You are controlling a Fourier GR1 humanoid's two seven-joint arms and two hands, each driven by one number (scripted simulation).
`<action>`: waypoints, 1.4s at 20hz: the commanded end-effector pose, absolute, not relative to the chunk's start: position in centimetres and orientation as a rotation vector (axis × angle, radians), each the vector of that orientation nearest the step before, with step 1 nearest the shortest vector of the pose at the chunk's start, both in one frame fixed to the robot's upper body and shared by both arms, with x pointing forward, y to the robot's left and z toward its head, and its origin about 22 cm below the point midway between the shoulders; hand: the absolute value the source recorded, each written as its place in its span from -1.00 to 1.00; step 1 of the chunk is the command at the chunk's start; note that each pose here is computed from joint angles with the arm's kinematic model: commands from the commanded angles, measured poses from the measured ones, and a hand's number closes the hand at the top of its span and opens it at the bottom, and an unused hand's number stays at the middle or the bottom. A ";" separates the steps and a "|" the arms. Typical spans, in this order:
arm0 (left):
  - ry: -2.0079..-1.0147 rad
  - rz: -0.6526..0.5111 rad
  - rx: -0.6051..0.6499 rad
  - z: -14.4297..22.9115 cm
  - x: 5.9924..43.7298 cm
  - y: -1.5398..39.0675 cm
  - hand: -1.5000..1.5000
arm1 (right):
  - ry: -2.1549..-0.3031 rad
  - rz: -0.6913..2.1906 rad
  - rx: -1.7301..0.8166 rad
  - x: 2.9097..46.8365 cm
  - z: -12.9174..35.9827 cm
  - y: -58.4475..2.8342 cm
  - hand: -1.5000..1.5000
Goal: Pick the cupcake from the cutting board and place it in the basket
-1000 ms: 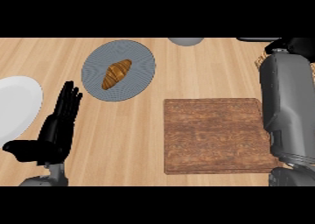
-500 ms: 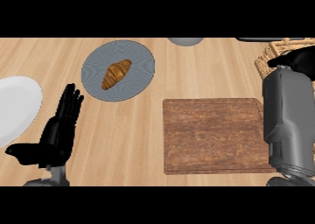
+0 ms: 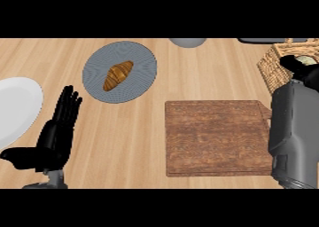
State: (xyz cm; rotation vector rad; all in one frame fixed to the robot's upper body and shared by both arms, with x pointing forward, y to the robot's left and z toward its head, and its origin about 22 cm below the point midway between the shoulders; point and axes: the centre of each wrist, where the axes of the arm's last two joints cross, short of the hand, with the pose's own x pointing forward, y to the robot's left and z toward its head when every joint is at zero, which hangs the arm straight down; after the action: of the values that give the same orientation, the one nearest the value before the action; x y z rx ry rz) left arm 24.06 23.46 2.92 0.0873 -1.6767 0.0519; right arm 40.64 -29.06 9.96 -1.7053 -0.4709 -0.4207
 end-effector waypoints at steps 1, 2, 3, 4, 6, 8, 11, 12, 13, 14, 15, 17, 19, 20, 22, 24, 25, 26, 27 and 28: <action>-1.669 0.055 0.098 3.1 23.9 23.6 0.00 | -0.334 -0.535 -1.638 40.3 9.3 -28.7 -1.00; -1.667 0.060 0.094 2.4 23.9 23.1 0.00 | -0.331 -0.547 -1.623 39.2 7.5 -29.7 -1.00; -1.672 0.057 0.107 3.6 24.2 23.9 0.00 | -0.325 -0.520 -1.630 39.2 7.4 -29.6 -1.00; -1.681 0.045 0.102 3.9 24.0 23.4 0.00 | -0.347 -0.513 -1.638 40.2 9.0 -29.6 -1.00; -1.672 0.048 0.100 3.4 24.7 23.6 0.00 | -0.378 -0.576 -1.646 39.1 7.5 -31.2 -1.00; -1.672 0.042 0.093 2.7 24.6 23.2 0.00 | -0.420 -0.563 -1.659 39.4 7.4 -29.1 -1.00; -1.670 0.049 0.066 4.4 25.2 24.2 0.00 | -0.529 -0.609 -1.708 39.7 10.7 -29.3 -1.00; -1.667 0.050 0.068 3.6 24.1 23.3 0.00 | -0.538 -0.617 -1.753 39.7 8.8 -29.5 -1.00; -1.677 0.064 0.096 2.9 24.4 21.8 0.00 | -0.547 -0.598 -1.770 38.4 8.1 -29.5 -1.00; -1.679 0.054 0.098 2.9 23.7 22.7 0.00 | -0.555 -0.610 -1.809 38.0 9.3 -31.5 -1.00; -1.674 0.046 0.069 2.3 24.2 23.4 0.00 | -0.567 -0.640 -1.818 38.5 8.9 -29.3 -1.00; -1.674 0.032 0.106 3.6 24.8 22.3 0.00 | -0.543 -0.642 -1.900 38.4 9.7 -29.5 -1.00; -1.669 0.038 0.093 2.9 24.1 22.9 0.00 | -0.551 -0.681 -1.948 37.7 11.3 -30.0 -1.00; -1.665 0.053 0.107 2.1 23.4 23.8 0.00 | -0.524 -0.692 -1.949 37.9 12.4 -29.3 -1.00; -1.664 0.043 0.087 2.4 23.5 24.7 0.00 | -0.491 -0.713 -1.958 37.5 13.3 -29.2 -1.00; -1.676 0.024 0.069 3.4 24.2 22.7 0.00 | -0.473 -0.732 -1.991 36.7 12.8 -29.0 -1.00; -1.664 0.048 0.103 3.3 23.6 23.7 0.00 | -0.466 -0.749 -1.997 36.1 14.7 -29.5 -1.00; -1.664 0.068 0.083 2.8 23.9 22.8 0.00 | -0.467 -0.796 -2.001 36.1 14.0 -28.7 -1.00; -1.672 0.057 0.103 3.4 24.2 23.8 0.00 | -0.453 -0.831 -2.026 35.2 14.5 -29.6 -1.00; -1.653 0.058 0.096 2.6 24.7 24.0 0.00 | -0.486 -0.874 -2.023 34.8 16.0 -29.2 -1.00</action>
State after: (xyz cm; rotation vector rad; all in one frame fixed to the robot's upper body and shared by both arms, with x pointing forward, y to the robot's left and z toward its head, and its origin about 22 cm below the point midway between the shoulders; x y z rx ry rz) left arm 24.15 23.45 2.94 0.0921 -1.6660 0.0509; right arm 35.90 -29.89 13.28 -2.0623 -0.5576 -0.6159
